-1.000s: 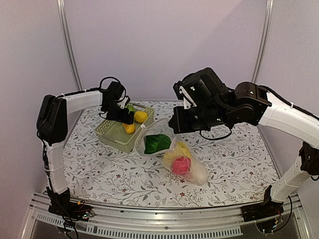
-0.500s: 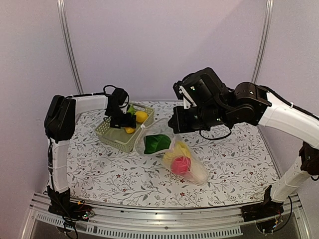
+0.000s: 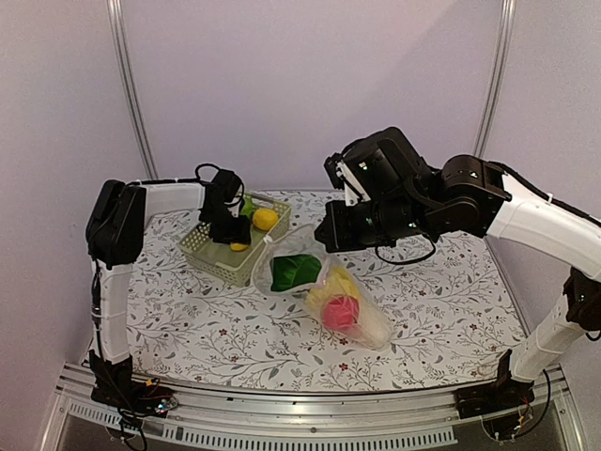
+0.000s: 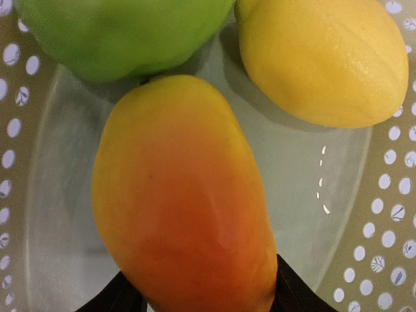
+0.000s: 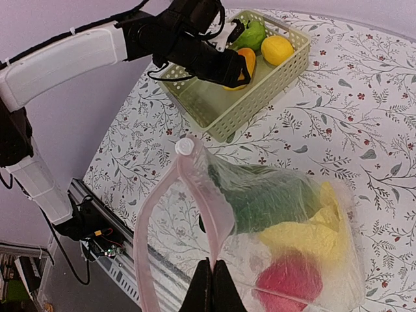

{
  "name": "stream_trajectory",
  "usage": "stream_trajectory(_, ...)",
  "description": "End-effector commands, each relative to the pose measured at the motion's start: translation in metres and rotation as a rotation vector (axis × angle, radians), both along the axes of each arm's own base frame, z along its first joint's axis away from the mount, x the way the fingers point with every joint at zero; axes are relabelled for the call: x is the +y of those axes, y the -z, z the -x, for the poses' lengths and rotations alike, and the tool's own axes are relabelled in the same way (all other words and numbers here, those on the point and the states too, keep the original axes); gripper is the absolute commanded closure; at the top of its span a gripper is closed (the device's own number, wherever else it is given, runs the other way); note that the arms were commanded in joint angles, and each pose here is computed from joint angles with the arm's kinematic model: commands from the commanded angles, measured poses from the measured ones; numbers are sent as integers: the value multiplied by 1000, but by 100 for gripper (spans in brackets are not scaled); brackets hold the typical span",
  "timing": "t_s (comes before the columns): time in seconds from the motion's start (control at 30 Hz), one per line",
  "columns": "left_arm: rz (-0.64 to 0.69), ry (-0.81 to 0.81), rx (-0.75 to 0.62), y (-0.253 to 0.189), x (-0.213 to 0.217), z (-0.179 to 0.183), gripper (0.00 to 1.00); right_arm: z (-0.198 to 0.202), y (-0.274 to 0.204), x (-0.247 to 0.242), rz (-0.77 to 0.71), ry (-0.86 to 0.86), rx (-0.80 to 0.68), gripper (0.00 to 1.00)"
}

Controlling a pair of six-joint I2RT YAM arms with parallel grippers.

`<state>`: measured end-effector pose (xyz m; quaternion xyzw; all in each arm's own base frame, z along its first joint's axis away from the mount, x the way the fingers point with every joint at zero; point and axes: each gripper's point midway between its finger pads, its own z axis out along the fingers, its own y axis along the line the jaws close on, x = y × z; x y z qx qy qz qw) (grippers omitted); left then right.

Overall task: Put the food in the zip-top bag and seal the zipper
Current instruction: Pick up the fake fruit from the bin, then place the fake fruit in the zipper food storage bag.

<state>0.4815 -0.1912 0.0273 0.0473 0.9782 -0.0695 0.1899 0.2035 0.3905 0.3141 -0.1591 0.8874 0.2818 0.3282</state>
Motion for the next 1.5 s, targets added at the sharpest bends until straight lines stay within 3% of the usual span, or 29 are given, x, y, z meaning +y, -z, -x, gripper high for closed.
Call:
stream_trajectory(0.0, -21, -20, -129, -45, 13, -3, 47, 2, -14, 2, -54, -3, -12, 100)
stream_trajectory(0.2, 82, -13, -333, -126, 17, 21, 48, 2, -13, 2, -51, -4, -12, 100)
stream_trajectory(0.33, 124, -23, -492, -183, 27, 56, 48, 1, -13, 2, -46, -5, -16, 100)
stream_trajectory(0.47, 284, 86, -583, -233, 10, 115, 48, 0, -15, 1, -45, -3, -25, 100)
stream_trajectory(0.6, 505, 313, -650, -284, -29, 192, 48, 0, -19, 1, -48, -8, -39, 100)
stream_trajectory(0.73, 714, 534, -627, -315, -62, 258, 48, 0, -22, 5, -51, -22, -44, 100)
stream_trajectory(0.9, 812, 661, -572, -326, -85, 299, 49, 0, -23, 13, -54, -44, -38, 100)
stream_trajectory(1.1, 749, 740, -359, -291, -108, 325, 50, 1, -23, 13, -50, -52, -39, 100)
stream_trajectory(1.47, 613, 852, -125, -262, -135, 342, 50, 9, -17, 21, -40, -118, -26, 100)
